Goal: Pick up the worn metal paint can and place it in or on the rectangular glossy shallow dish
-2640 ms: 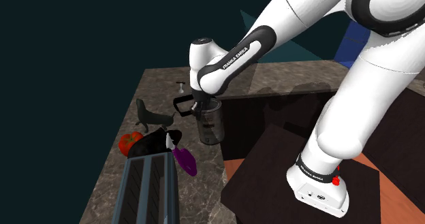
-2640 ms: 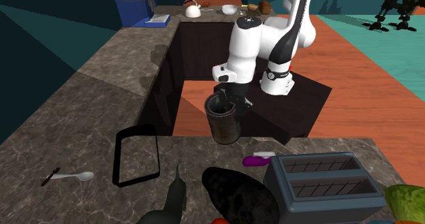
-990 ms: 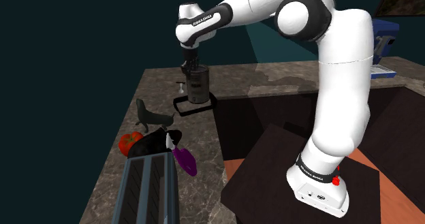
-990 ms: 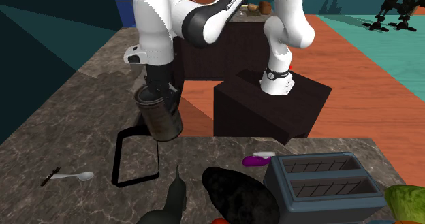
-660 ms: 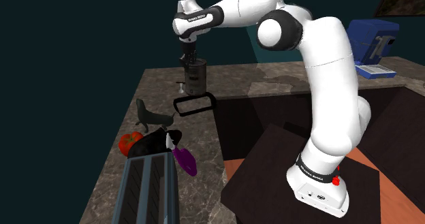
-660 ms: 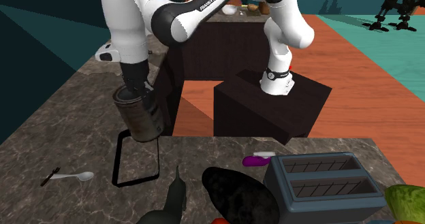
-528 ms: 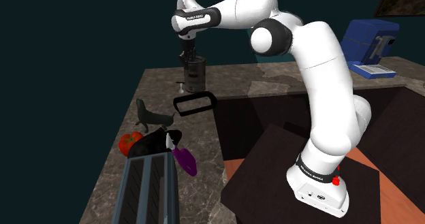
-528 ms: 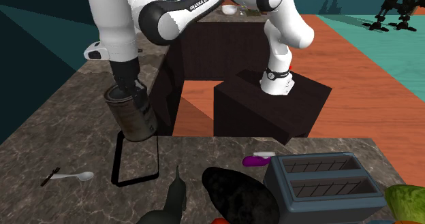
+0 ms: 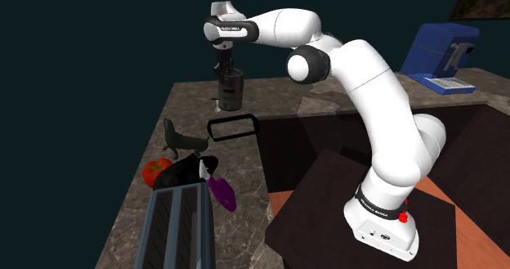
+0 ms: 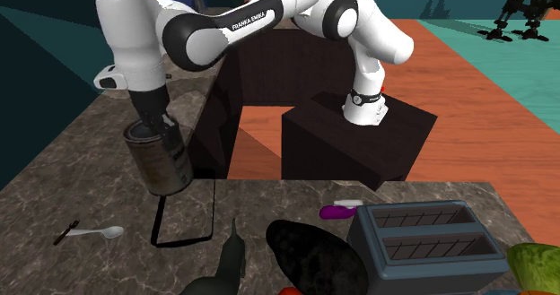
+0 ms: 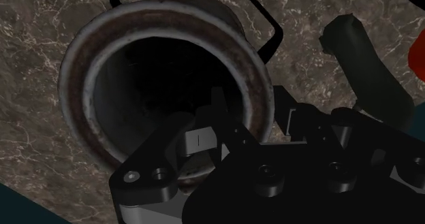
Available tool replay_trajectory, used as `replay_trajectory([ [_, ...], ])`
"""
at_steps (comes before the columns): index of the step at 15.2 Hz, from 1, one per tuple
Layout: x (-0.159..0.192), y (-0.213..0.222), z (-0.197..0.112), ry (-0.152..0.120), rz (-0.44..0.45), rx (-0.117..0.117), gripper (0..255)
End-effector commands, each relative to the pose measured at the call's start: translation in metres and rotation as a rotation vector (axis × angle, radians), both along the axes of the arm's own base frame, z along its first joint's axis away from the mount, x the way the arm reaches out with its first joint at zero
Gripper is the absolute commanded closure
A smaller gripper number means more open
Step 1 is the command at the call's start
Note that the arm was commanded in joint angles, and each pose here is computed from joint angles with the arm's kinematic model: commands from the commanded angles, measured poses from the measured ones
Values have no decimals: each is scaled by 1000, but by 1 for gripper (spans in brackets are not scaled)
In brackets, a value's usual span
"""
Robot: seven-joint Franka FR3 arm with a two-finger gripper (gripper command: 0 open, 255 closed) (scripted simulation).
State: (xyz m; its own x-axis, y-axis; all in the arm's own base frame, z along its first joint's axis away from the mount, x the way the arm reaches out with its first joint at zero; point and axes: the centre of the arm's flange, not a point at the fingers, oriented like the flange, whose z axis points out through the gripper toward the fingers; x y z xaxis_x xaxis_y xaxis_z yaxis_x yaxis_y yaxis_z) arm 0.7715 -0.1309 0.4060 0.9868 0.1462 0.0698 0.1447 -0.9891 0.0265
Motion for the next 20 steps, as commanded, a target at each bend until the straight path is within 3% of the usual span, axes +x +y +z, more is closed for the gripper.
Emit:
replay_trajectory([
  [1,0,-1,-8,-5,0,-1,255],
  [20,0,-1,-108,-5,0,-1,255],
])
